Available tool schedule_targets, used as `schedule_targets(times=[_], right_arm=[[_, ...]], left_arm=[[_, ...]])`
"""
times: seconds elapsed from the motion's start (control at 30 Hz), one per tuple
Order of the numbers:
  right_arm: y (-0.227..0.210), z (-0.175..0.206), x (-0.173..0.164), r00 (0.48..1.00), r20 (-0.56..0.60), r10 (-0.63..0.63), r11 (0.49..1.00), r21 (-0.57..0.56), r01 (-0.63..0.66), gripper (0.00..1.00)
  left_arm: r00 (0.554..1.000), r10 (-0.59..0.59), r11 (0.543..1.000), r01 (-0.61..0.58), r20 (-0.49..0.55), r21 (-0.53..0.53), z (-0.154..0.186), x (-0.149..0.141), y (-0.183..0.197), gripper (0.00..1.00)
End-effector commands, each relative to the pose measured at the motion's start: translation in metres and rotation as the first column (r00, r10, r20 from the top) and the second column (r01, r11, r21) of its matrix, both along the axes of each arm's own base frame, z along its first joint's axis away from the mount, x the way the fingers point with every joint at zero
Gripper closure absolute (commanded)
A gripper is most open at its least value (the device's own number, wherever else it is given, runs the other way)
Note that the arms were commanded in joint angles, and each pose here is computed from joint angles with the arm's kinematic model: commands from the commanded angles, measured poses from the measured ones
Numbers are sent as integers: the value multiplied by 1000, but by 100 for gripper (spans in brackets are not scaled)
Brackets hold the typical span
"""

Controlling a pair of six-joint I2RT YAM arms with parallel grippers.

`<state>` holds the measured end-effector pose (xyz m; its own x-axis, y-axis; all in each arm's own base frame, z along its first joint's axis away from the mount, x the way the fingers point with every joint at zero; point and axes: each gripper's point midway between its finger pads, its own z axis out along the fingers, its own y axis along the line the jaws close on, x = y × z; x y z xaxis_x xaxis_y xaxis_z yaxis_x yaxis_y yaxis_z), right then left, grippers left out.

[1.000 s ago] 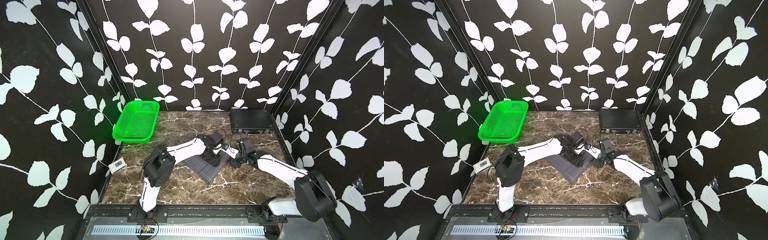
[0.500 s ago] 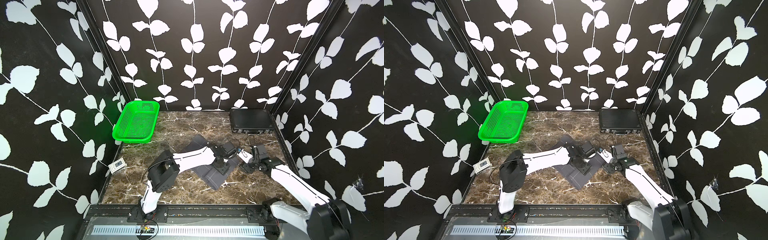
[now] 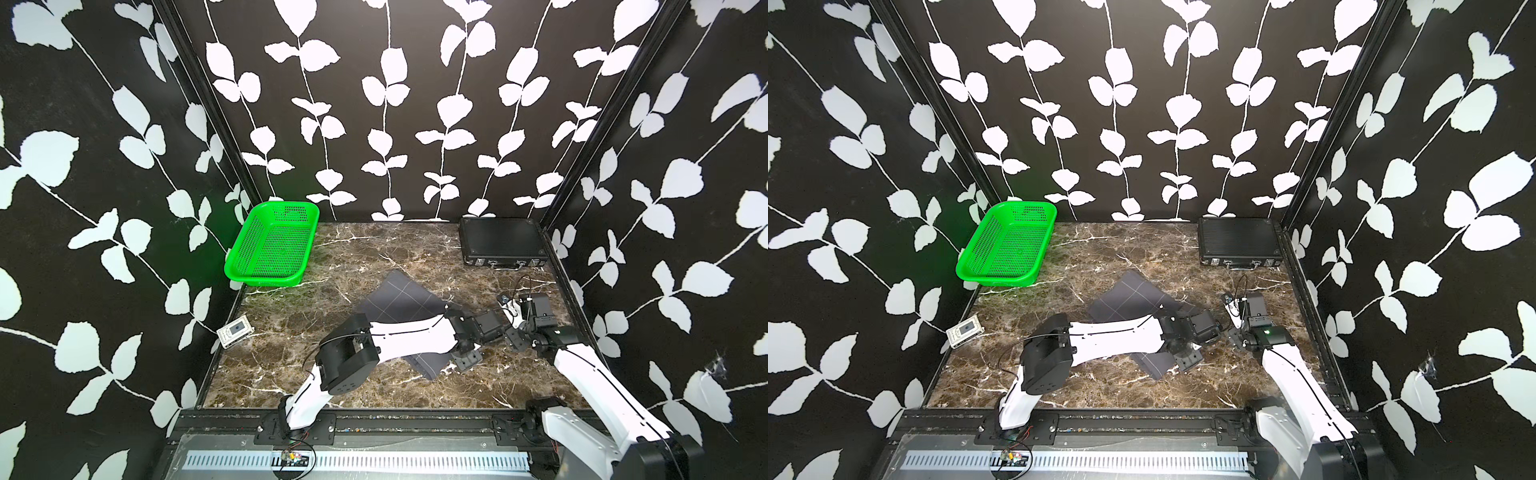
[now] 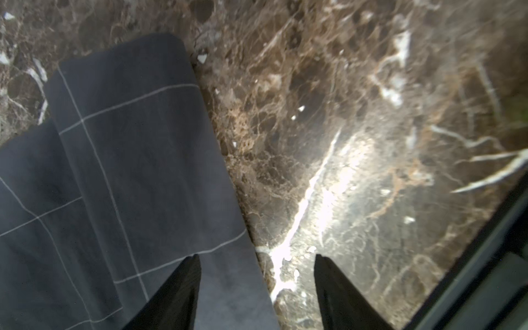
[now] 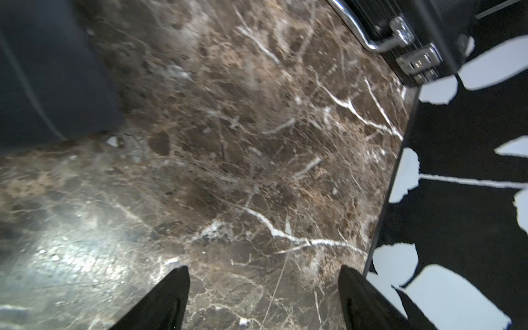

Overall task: Roll up the pillowcase
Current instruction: Roll the pillowcase at the center of the board.

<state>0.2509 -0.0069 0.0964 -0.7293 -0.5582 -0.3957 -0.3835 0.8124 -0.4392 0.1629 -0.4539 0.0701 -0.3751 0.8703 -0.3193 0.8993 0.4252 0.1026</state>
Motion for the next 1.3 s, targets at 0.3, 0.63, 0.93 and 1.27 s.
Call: schedule_targets(times=[0.3,0.63,0.93,1.27], right_arm=[[-36,17,-6,985,79,-151,984,-86,158,15],[-34,25,-2,987,85,-139,987,-74,145,15],[-16,23,3,990,82,-112,994,31,109,15],[4,17,7,996,61,-68,988,140,59,16]], left_arm=[[999,4,997,-6,36,73,-31,6,15,39],[999,3,987,-8,37,162,-52,11,30,51],[999,46,990,-49,26,129,-33,21,33,95],[983,51,979,-84,-175,-186,14,16,11,100]])
